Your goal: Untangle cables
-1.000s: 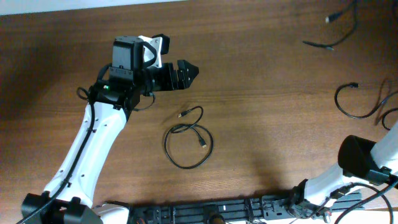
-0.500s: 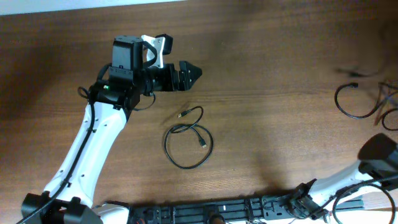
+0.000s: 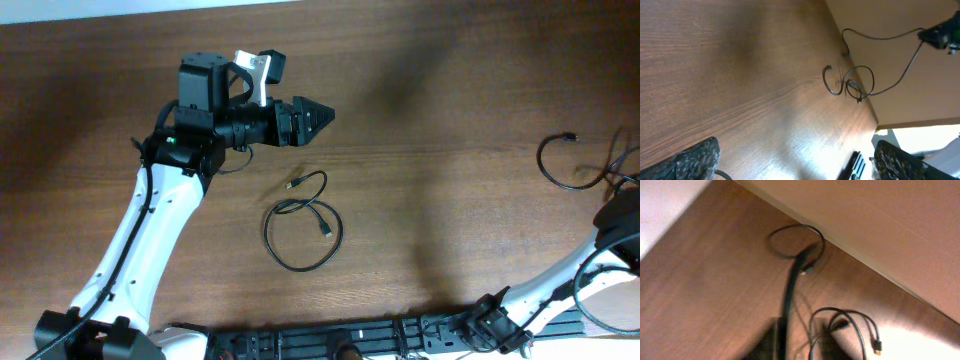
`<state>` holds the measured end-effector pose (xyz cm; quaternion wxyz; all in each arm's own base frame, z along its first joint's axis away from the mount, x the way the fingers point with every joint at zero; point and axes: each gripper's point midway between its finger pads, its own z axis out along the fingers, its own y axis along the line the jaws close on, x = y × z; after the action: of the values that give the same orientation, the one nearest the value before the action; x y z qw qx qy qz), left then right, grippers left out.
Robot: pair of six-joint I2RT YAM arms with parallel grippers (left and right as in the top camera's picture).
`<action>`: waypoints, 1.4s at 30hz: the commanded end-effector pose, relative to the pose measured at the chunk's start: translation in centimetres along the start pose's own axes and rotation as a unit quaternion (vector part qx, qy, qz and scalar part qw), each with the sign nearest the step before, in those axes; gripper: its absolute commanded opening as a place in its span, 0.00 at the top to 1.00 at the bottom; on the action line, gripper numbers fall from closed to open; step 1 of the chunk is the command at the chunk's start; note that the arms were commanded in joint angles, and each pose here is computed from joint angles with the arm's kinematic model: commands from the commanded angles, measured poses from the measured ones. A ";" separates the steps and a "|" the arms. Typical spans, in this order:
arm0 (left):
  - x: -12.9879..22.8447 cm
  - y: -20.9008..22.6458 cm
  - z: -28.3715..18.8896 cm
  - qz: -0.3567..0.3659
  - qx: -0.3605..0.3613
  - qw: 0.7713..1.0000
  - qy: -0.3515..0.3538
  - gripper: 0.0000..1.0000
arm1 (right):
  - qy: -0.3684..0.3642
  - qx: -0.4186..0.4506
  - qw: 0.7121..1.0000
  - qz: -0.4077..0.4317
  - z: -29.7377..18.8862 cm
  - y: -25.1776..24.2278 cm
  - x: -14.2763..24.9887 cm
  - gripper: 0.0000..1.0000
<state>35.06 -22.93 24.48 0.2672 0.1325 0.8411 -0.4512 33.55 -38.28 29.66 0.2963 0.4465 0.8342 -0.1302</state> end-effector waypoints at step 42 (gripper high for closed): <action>-4.6 -6.0 -16.7 0.122 -0.048 0.970 -0.207 0.01 | 0.235 -0.358 0.778 -0.459 -20.7 34.2 32.9 0.01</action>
<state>31.08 -13.25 38.60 0.4783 0.1242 0.7589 -0.4241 40.93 13.52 26.61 0.1163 -0.1162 0.9561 0.2427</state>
